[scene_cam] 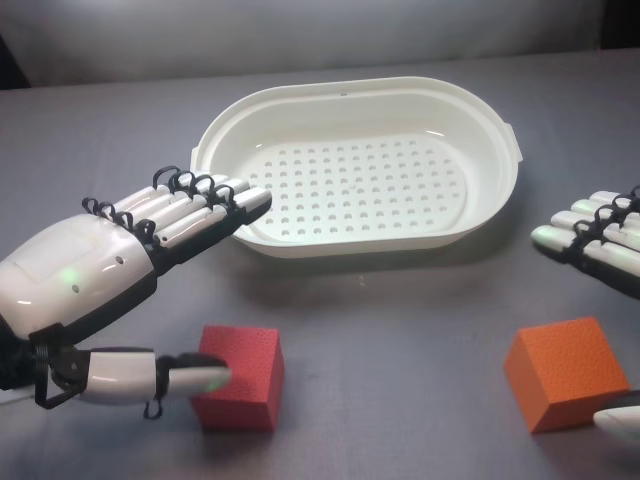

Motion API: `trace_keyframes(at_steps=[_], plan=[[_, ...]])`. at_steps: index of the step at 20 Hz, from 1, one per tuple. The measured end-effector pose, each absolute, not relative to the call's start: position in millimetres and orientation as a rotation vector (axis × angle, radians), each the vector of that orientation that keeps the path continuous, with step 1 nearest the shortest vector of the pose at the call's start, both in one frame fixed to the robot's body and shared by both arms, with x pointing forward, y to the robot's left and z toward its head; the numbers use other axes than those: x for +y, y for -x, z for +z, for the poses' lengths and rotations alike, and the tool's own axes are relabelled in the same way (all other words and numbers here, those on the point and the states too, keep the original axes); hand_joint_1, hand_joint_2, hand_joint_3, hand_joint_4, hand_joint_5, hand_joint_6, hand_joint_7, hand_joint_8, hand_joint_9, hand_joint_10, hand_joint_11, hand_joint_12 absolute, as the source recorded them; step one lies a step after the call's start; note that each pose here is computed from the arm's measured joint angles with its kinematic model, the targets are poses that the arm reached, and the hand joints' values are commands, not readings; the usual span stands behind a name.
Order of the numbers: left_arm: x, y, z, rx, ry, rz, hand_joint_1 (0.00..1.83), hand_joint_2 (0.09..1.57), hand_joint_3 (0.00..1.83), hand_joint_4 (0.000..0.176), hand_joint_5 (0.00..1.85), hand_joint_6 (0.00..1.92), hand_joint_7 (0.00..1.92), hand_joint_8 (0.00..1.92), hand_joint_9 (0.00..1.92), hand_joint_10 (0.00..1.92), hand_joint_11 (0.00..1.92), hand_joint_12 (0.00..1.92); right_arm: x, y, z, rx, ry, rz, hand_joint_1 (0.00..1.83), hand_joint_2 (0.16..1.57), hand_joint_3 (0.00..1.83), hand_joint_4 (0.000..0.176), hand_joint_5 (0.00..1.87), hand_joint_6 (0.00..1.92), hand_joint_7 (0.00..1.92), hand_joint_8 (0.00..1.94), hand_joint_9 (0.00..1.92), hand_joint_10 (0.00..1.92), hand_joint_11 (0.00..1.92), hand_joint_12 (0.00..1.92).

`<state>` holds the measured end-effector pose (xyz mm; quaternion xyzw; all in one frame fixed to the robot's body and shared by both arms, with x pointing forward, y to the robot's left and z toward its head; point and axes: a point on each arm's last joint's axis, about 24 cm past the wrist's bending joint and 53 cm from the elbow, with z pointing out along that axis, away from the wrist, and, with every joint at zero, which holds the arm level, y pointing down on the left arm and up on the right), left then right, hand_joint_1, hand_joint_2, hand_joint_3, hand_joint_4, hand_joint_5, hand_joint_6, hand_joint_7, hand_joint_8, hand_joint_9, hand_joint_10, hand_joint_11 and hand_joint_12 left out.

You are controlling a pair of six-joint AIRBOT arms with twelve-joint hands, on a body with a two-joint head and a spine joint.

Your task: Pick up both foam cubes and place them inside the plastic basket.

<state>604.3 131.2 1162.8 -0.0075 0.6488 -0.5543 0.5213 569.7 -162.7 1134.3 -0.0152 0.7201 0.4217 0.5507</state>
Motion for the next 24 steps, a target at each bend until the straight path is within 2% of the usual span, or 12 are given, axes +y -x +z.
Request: trace_keyframes(at_steps=[5,10,15,16,17,18,19,20,21,22,23,24], plan=[[131,-603,1162,1.56,0.025,-1.337,0.68,0.99,0.01,0.082,0.0,0.0,0.0,0.0,0.0,0.0,0.0,0.0,-163,-570,1134,1.705,0.036,0.998,0.54,1.06,0.02,0.0,0.0,0.0,0.0,0.0,0.0,0.0,0.0,0.0],[112,-594,1131,1.675,0.002,-1.366,0.69,0.98,0.0,0.039,0.0,0.0,0.0,0.0,0.0,0.0,0.0,0.0,-157,-570,1113,1.761,0.034,0.995,0.64,1.03,0.0,0.0,0.0,0.0,0.0,0.0,0.0,0.0,0.0,0.0],[105,-599,1112,1.736,0.006,-1.352,0.79,0.97,0.0,0.065,0.0,0.0,0.0,0.0,0.03,0.01,0.0,0.0,-151,-577,1098,1.801,0.028,0.99,0.71,1.0,0.0,0.0,0.0,0.0,0.0,0.0,0.0,0.0,0.0,0.0],[103,-599,1111,1.744,0.004,-1.351,0.85,0.96,0.0,0.061,0.0,0.0,0.04,0.01,0.07,0.03,0.02,0.01,-150,-579,1095,1.806,0.029,0.99,0.71,1.01,0.0,0.0,0.0,0.0,0.0,0.0,0.0,0.0,0.0,0.0],[101,-600,1107,1.752,0.001,-1.351,0.91,0.95,0.01,0.055,0.03,0.0,0.09,0.01,0.13,0.02,0.0,0.33,-147,-581,1090,1.819,0.027,0.99,0.72,1.01,0.0,0.0,0.0,0.0,0.0,0.0,0.01,0.0,0.0,0.0],[100,-601,1105,1.761,0.006,-1.352,1.03,1.0,0.0,0.046,0.09,0.01,0.16,0.02,0.25,0.04,0.0,1.02,-144,-582,1087,1.828,0.027,0.993,0.74,1.01,0.0,0.0,0.0,0.0,0.03,0.01,0.06,0.02,0.03,0.02],[98,-601,1100,1.775,0.01,-1.357,1.08,1.05,0.01,0.013,0.21,0.03,0.29,0.03,0.39,0.09,0.0,1.38,-142,-583,1082,1.841,0.027,0.992,0.82,1.03,0.0,0.0,0.08,0.02,0.22,0.04,0.24,0.0,0.01,0.48],[97,-602,1095,1.792,0.019,-1.353,1.13,1.08,0.0,0.0,0.49,0.06,0.6,0.09,0.63,0.26,0.26,1.47,-140,-583,1078,1.85,0.029,0.993,0.9,1.09,0.0,0.0,0.29,0.04,0.46,0.06,0.44,0.06,0.0,1.05],[98,-603,1092,1.802,0.022,-1.346,1.19,1.09,0.0,0.0,0.69,0.08,0.81,0.17,0.73,0.73,0.53,1.54,-139,-585,1076,1.855,0.026,0.993,0.95,1.13,0.01,0.0,0.46,0.07,0.66,0.09,0.61,0.13,0.04,1.36],[99,-604,1093,1.799,0.03,-1.348,1.24,1.14,0.01,0.0,0.84,0.76,0.93,1.05,0.92,1.21,0.87,1.64,-138,-587,1077,1.848,0.022,0.997,1.18,1.16,0.0,0.0,0.72,0.89,0.92,0.97,0.83,0.78,0.47,1.64],[99,-605,1096,1.789,0.033,-1.35,1.24,1.16,0.01,0.0,0.87,0.94,0.9,1.3,0.96,1.34,0.96,1.64,-138,-590,1080,1.835,0.019,1.0,1.23,1.17,0.0,0.0,0.78,1.03,0.95,1.21,0.9,1.11,0.66,1.67],[99,-606,1097,1.786,0.031,-1.352,1.34,1.16,0.0,0.0,0.89,0.9,0.85,1.26,0.92,1.44,0.93,1.66,-138,-592,1083,1.827,0.01,1.007,1.23,1.18,0.0,0.0,0.79,1.11,0.95,1.23,0.88,1.14,0.69,1.64]])
